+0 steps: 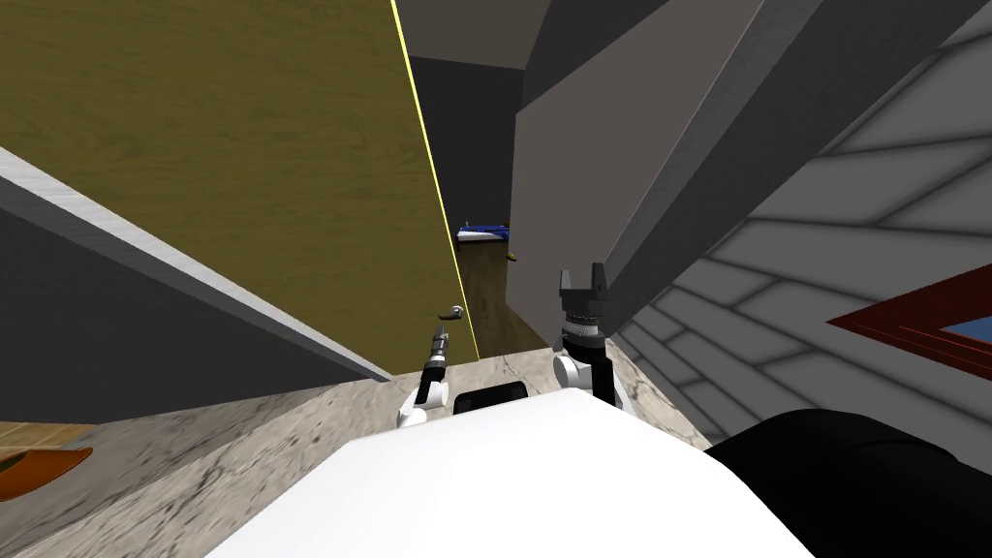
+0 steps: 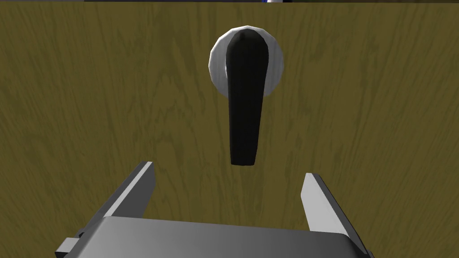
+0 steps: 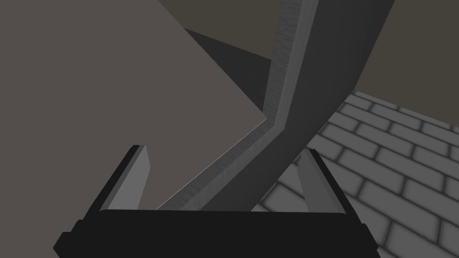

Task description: Push the door open

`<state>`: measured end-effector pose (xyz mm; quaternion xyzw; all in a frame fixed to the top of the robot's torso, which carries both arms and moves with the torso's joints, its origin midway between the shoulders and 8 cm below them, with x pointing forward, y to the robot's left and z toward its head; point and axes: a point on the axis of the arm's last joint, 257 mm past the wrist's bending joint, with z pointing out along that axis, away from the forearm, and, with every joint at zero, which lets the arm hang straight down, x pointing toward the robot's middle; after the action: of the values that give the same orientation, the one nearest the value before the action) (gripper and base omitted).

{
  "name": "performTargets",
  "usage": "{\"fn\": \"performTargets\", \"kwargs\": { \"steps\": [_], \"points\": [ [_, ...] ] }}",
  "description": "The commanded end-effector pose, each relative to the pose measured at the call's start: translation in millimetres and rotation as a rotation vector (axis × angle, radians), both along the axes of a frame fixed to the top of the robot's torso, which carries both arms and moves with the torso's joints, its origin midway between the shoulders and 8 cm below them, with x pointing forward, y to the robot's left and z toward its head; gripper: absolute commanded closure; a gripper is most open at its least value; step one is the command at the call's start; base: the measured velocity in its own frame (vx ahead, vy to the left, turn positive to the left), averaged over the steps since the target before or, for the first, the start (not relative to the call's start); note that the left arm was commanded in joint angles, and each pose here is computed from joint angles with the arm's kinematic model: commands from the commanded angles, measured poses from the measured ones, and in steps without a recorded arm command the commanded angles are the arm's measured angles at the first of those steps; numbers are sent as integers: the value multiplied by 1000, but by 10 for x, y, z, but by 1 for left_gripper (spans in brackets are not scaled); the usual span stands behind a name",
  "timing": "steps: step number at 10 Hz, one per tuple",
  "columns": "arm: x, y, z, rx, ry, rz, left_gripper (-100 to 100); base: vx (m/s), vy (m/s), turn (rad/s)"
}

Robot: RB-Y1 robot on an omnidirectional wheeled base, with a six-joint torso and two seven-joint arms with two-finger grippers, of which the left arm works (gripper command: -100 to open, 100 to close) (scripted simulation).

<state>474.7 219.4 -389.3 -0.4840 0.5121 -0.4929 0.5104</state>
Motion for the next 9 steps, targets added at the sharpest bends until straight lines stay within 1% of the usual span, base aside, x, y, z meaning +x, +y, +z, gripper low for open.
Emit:
{"fn": "performTargets", "kwargs": {
  "steps": [1, 3, 5, 6, 7, 9],
  "points": [
    [-4, 29, -6, 2, -1, 4, -100, 181, -6, -26],
    [-12, -6, -13, -10, 0, 8, -100, 199, -7, -25],
    [-22, -121, -21, -38, 1, 10, -100, 191, -13, -23],
    [-27, -91, -25, -29, 1, 10, -100, 78, -8, -2],
    [-27, -91, -25, -29, 1, 10, 100, -10, 1, 4],
    [-27, -91, -25, -29, 1, 10, 100, -19, 4, -11]
  ]
}}
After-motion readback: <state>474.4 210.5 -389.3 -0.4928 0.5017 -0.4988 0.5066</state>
